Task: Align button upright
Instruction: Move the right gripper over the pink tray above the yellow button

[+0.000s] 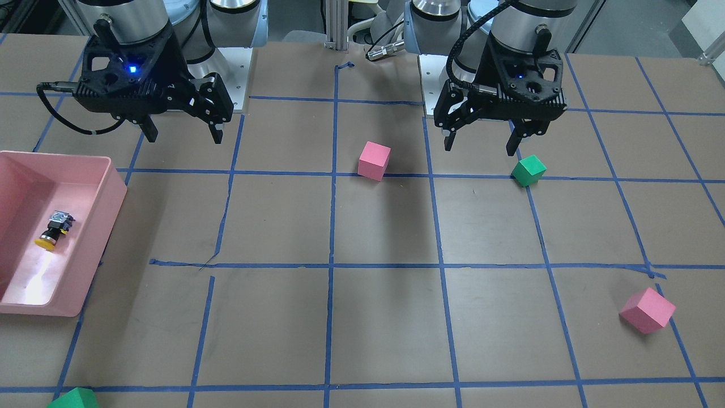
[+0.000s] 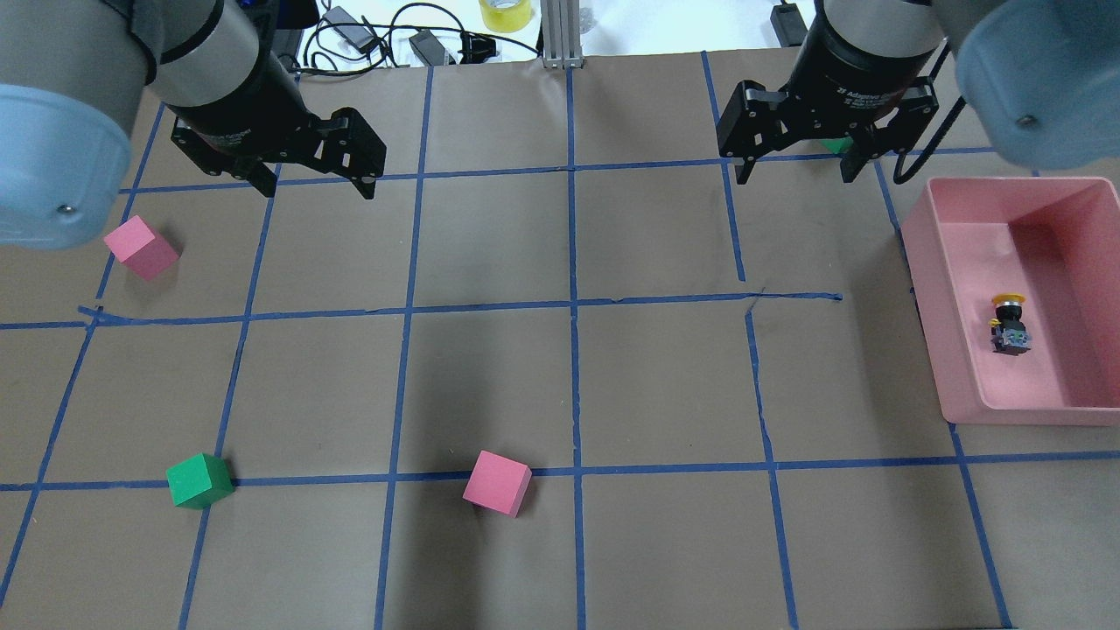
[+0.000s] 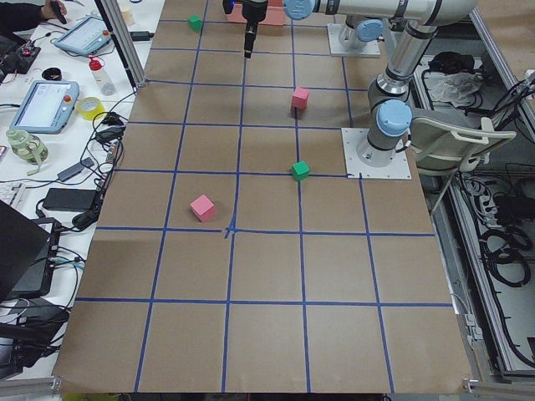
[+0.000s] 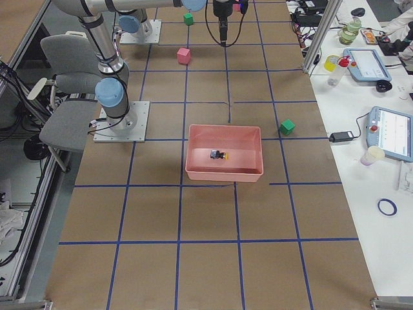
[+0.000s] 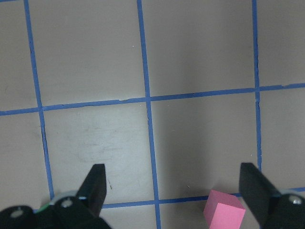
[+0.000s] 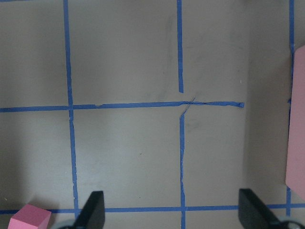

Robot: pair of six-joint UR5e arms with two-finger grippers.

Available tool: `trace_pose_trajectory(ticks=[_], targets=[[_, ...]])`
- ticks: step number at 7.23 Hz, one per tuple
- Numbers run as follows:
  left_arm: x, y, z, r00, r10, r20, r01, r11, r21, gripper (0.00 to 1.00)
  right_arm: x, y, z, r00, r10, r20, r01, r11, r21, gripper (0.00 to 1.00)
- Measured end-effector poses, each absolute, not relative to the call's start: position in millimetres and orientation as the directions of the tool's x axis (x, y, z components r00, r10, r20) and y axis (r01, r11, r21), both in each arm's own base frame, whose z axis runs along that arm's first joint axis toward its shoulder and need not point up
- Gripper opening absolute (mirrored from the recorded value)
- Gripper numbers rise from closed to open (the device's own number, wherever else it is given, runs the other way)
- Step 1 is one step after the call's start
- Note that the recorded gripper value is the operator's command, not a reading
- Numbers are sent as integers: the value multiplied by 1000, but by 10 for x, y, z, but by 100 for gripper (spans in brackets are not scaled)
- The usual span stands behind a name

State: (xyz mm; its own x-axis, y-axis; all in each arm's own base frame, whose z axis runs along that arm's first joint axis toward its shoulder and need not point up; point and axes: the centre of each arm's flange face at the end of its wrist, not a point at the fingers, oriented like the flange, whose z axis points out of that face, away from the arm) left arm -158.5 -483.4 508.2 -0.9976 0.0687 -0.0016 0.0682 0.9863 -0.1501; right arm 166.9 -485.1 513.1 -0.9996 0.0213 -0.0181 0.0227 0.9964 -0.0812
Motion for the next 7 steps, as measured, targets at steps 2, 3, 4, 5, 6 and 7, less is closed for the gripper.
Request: trace_pose_trajectory(ticks=[2,3,4,5,6,7], targets=[[-1582,-4837,5079,-998,69,-2,69,986,-149,100,1676,-4849,5113,-999,28,-21,30,996,-80,100],[-1581,-4838,5078,-998,69,-2,69,986,-149,100,1677,-4849,5101,-999,31,-20,33,996,-80,100],[-1579,-4837,5080,-998,69,-3,69,986,-150,100,1672,-4853,5087,-999,32,-19,34,996,-80,100],[-1579,-4836,5082,-998,69,-3,69,986,-150,100,1652,-4864,5085,-999,31,-16,33,996,-84,100],[-1579,-4837,5085,-998,69,-3,69,986,-151,100,1568,-4891,5087,-999,30,18,28,996,-90,100],[-1572,-4836,5093,-998,68,-3,67,986,-153,100,1375,-4948,5070,-996,35,84,27,996,-89,100]])
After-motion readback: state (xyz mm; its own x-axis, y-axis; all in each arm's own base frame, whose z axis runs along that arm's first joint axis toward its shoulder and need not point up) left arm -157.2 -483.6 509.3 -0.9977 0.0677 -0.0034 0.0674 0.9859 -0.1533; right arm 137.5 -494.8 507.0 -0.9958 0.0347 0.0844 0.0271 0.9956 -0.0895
